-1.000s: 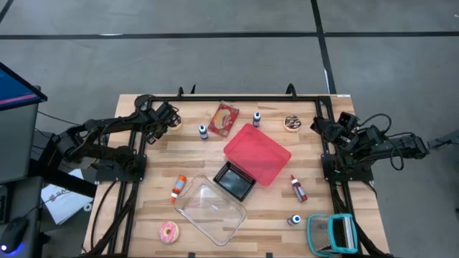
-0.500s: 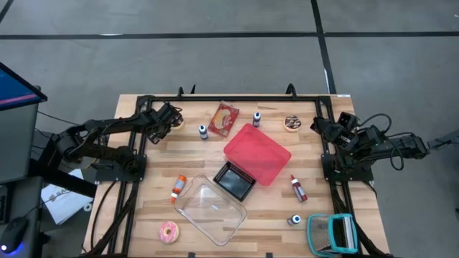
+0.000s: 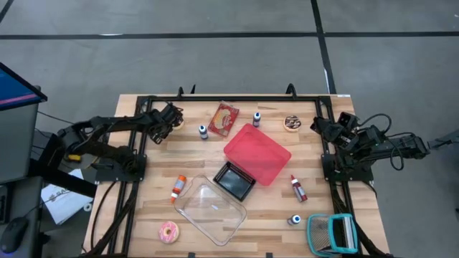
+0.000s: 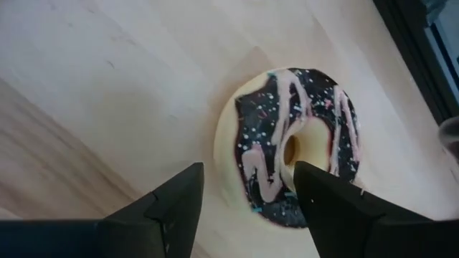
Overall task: Pick & Place Food Item
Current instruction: Put the left black donut into the black bin
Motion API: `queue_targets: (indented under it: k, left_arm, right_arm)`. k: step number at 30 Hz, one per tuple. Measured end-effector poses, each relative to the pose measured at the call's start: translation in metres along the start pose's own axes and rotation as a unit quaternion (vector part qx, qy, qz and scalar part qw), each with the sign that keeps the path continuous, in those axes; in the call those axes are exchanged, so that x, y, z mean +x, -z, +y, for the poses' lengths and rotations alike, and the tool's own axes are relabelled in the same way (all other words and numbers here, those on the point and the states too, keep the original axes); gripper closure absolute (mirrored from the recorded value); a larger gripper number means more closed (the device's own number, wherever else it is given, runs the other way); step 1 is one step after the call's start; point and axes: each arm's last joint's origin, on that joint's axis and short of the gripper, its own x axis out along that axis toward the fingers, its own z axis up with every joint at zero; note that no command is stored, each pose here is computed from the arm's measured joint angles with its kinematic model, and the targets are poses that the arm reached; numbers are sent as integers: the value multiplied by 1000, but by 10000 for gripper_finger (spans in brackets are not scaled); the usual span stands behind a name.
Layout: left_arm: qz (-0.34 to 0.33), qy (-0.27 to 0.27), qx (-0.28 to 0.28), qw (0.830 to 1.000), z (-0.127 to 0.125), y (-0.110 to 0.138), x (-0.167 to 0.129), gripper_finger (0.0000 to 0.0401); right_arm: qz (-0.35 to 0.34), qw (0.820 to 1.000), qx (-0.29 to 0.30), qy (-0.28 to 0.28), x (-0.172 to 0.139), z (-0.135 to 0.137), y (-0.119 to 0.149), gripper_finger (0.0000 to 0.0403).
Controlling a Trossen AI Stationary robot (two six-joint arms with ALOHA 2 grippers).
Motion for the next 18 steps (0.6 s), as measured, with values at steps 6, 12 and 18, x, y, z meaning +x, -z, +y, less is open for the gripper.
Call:
queue_targets:
  k: [6, 12, 18]
  left_arm:
    - [-7, -11, -7, 1000, 1, 2, 6, 187]
    - [-12, -12, -28, 999, 1, 2, 6, 194]
    - [-17, -10, -30, 999, 1, 1, 6, 255]
  right_arm:
    - [-1, 1000, 7, -1, 0, 0, 0, 321]
    - [-1, 1000, 10, -1, 0, 0, 0, 321]
    - [-1, 1000, 10, -1, 0, 0, 0, 321]
